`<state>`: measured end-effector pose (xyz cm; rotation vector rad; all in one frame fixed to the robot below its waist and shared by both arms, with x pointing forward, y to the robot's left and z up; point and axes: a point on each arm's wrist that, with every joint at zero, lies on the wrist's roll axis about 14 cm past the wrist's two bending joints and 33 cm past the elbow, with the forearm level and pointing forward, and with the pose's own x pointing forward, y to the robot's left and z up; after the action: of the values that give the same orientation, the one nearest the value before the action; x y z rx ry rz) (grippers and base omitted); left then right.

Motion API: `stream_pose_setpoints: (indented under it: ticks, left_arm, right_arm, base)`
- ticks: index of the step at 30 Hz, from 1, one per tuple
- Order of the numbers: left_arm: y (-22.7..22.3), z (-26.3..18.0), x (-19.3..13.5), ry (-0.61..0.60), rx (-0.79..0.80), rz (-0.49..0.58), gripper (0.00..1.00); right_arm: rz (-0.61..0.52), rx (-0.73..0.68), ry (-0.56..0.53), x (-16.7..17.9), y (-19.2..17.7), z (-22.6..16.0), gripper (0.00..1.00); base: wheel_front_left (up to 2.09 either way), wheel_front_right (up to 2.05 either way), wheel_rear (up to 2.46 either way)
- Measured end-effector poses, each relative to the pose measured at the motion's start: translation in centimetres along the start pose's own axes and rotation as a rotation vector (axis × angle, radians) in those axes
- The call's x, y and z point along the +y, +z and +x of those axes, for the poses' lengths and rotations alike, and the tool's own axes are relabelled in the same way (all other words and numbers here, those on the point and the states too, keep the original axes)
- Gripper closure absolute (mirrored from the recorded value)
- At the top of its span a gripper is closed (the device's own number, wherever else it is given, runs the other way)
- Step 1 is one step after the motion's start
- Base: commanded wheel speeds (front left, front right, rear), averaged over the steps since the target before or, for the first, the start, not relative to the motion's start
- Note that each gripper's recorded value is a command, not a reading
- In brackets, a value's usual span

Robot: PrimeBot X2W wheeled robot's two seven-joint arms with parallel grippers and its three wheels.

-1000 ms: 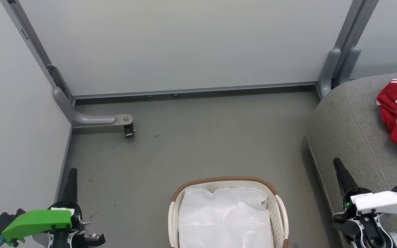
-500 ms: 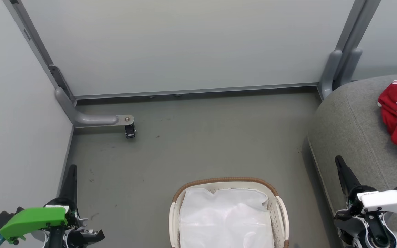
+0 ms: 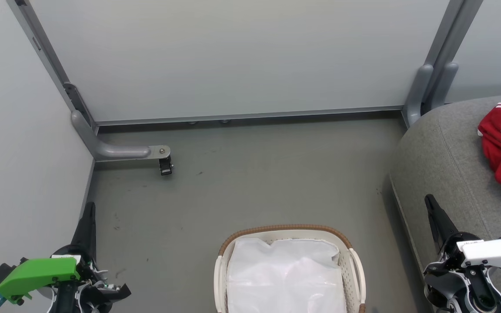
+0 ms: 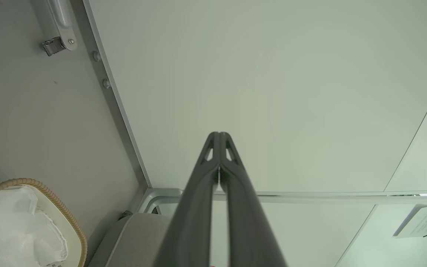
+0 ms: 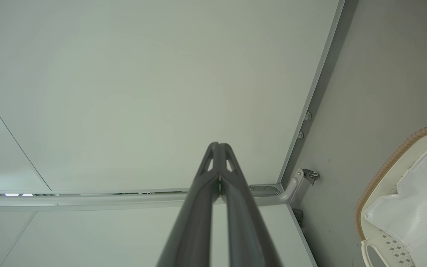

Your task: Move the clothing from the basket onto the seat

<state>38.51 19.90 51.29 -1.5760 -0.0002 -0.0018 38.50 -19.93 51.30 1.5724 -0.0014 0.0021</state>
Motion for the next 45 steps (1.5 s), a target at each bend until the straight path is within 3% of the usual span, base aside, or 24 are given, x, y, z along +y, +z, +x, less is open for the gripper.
stream_pose_setpoints:
  ticks: [45]
  left_arm:
    - [0.02, 0.00, 0.00, 0.000, -0.001, 0.000, 1.00]
  right_arm:
    - [0.003, 0.000, 0.001, 0.02, 0.05, 0.00, 1.00]
  base:
    - [0.00, 0.00, 0.00]
